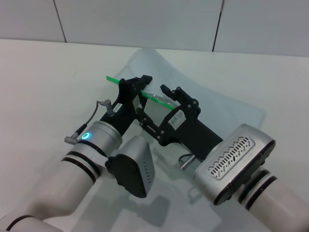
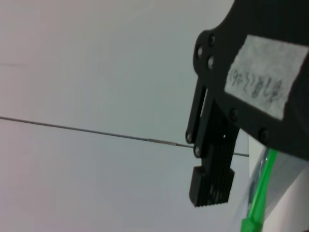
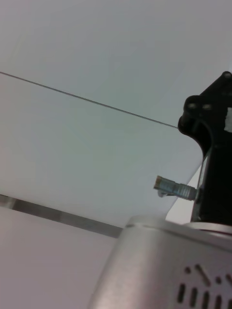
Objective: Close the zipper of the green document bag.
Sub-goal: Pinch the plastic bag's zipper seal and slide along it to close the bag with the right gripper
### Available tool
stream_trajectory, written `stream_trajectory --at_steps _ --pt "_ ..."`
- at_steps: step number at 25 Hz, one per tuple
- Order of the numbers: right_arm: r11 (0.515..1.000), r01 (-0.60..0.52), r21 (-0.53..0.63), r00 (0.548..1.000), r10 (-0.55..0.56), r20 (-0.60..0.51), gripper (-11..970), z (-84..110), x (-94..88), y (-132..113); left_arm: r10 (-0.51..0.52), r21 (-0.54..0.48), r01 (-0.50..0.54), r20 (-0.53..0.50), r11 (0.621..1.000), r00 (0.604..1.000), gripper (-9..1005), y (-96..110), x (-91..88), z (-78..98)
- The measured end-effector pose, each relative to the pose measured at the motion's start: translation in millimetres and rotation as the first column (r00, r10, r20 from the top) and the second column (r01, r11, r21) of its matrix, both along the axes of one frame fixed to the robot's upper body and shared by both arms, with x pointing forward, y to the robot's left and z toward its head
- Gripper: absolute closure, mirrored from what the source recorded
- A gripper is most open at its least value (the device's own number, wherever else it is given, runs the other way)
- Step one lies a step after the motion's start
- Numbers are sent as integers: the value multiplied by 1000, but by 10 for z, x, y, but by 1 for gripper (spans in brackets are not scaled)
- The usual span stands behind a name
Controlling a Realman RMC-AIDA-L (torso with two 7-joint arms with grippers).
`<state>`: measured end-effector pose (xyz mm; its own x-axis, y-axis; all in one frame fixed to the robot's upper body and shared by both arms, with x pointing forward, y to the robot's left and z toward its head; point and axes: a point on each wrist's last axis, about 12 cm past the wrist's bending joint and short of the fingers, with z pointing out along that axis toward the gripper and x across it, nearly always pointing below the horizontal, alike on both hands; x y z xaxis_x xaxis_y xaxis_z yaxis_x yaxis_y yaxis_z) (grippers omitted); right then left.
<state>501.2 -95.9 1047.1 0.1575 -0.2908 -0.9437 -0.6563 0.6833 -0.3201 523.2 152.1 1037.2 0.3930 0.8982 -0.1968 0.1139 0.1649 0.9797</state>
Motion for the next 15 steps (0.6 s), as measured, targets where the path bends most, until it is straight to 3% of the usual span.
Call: stream_trajectory --at_steps 15 --pt "1000 4 -2 1000 -4 -3 420 -10 8 -15 -21 14 21 10 1000 1000 940 -22 -8 4"
